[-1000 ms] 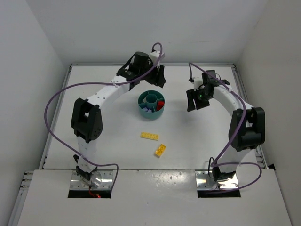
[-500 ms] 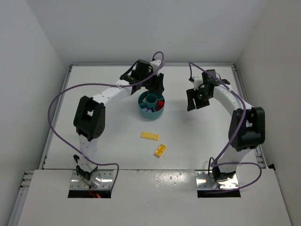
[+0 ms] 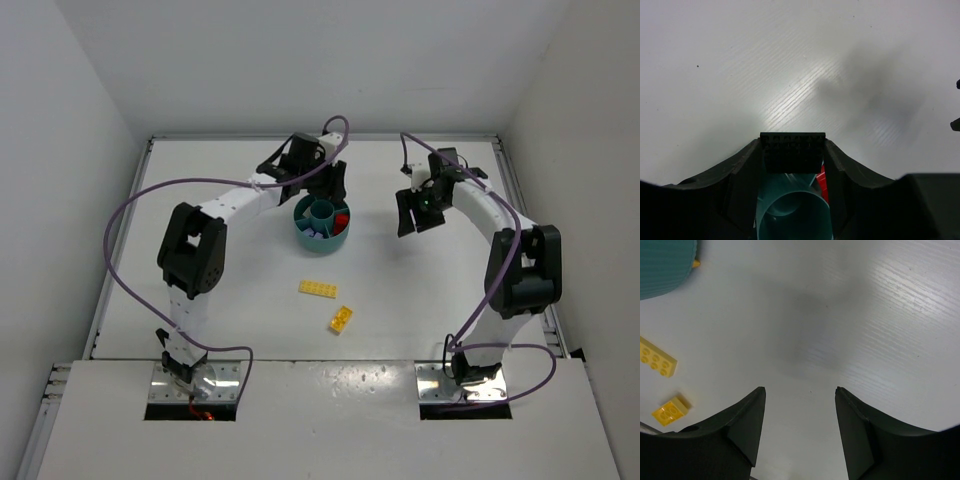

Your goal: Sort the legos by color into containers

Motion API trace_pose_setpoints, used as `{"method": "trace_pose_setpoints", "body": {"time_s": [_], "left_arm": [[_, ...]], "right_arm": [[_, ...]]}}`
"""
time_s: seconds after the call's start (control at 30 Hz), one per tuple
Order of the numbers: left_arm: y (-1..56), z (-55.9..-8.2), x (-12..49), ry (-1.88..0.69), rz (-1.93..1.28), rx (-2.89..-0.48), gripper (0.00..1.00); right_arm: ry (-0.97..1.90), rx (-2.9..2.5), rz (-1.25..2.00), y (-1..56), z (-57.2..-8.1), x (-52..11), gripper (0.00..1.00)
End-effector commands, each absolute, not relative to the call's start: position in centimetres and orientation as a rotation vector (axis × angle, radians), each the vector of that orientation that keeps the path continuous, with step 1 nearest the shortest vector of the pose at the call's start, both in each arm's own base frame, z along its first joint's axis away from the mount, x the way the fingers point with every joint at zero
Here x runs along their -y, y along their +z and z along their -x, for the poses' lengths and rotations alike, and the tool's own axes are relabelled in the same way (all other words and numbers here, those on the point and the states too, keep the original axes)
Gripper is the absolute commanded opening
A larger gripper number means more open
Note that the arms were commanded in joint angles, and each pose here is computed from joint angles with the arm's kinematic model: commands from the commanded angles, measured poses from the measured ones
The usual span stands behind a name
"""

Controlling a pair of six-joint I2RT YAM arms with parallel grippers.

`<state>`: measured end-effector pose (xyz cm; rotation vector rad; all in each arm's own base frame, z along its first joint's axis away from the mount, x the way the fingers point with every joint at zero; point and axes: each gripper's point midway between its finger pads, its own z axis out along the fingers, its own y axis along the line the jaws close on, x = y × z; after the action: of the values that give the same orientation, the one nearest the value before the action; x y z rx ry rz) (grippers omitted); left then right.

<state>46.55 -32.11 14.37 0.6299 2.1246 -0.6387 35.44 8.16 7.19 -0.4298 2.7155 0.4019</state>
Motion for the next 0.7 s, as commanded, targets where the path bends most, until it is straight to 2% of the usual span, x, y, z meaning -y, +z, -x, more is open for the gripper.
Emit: {"method": "trace_pose_setpoints", "body": {"time_s": [0.0, 0.1, 0.23, 0.37, 0.57, 0.67], "left_arm": [[14.1, -46.8, 32.0, -0.616, -0.626, -2.108, 0.34], [13.9, -46.8, 32.0, -0.617, -0.625, -2.105, 0.35], [13.8, -47.3, 31.5, -0.576, -0.591, -2.113, 0.45], [13.9, -47.3, 31.1, -0.552, -0.577, -2.114, 0.6], [15.5, -47.3, 31.2, -0.562, -0.586, -2.071, 0.66], [18.0, -47.7, 30.0, -0.548, -0.571, -2.013, 0.67]], "right_arm": [[0.399, -2.672, 0.44, 8.3, -36.8, -8.2, 0.59], [0.399, -2.672, 0.44, 8.3, -36.8, -8.2, 0.59], [0.399, -2.672, 0.44, 8.3, -36.8, -8.2, 0.59], [0.416, -2.677, 0.454, 8.0, -36.5, -8.7, 0.59], [0.443, -2.663, 0.46, 8.5, -36.2, -9.0, 0.59], [0.473, -2.638, 0.468, 9.3, -35.6, -9.4, 0.59]]}}
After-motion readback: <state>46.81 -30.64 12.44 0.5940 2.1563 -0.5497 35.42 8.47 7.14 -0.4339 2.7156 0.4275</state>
